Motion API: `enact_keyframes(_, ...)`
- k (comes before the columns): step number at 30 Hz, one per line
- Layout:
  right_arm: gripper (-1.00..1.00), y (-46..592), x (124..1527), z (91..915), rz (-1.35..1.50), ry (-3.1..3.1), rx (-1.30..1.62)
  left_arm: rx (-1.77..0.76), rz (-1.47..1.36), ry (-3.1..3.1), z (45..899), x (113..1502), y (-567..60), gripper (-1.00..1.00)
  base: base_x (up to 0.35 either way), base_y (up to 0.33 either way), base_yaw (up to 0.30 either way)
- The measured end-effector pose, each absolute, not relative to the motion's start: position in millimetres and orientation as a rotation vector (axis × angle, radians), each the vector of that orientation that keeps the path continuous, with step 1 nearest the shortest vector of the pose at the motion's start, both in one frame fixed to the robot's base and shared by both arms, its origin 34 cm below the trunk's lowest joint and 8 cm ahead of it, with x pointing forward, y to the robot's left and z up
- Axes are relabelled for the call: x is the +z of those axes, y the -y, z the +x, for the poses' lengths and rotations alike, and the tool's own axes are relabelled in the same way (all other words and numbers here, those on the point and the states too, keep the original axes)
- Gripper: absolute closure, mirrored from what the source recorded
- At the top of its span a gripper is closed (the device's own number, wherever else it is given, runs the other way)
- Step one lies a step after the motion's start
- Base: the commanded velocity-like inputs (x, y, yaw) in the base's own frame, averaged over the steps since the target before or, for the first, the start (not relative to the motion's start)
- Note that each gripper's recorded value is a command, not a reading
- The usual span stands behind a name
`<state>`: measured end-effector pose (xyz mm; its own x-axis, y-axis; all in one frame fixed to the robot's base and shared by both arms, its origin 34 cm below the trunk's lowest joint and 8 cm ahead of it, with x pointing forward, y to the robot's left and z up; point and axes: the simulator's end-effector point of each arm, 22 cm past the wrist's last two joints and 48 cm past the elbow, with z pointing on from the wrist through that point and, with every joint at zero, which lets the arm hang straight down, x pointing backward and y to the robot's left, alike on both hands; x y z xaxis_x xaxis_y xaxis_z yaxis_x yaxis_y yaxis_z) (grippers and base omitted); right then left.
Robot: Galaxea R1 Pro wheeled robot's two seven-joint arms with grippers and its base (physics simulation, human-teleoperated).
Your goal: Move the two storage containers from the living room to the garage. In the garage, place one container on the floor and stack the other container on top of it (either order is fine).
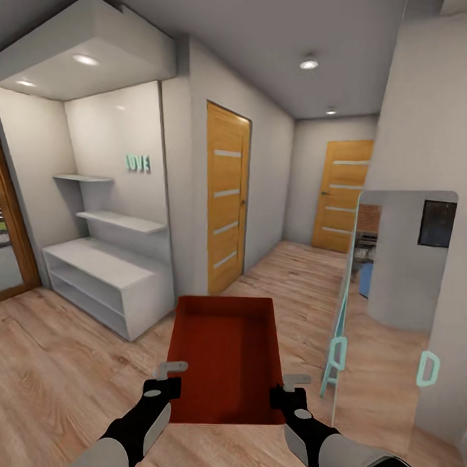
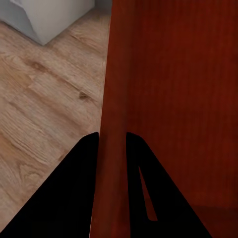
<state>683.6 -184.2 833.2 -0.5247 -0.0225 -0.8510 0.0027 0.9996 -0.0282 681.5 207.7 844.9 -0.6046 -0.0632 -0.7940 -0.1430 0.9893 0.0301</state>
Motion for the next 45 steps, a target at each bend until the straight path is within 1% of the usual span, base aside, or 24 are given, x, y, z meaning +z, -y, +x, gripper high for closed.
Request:
enact_keyframes(7, 1.00, 184.1, 833.4, 683.7, -0.015, -2.123, -0.032, 0.112, -0.143, -2.221, 681.5, 844.9, -207.8, 1.00, 0.298, 0.227, -0.239)
enact_keyframes(16, 1.00, 183.8, 833.4, 683.6, -0.014, -2.122, -0.032, 0.113, -0.143, -2.220, 681.6, 845.0, -208.1, 1.00, 0.297, 0.227, -0.080)
enact_keyframes(45, 1.00, 183.9, 833.6, 683.8, -0.014, -2.122, -0.031, 0.112, -0.143, -2.220, 681.8, 845.2, -208.0, 1.00, 0.297, 0.227, -0.243)
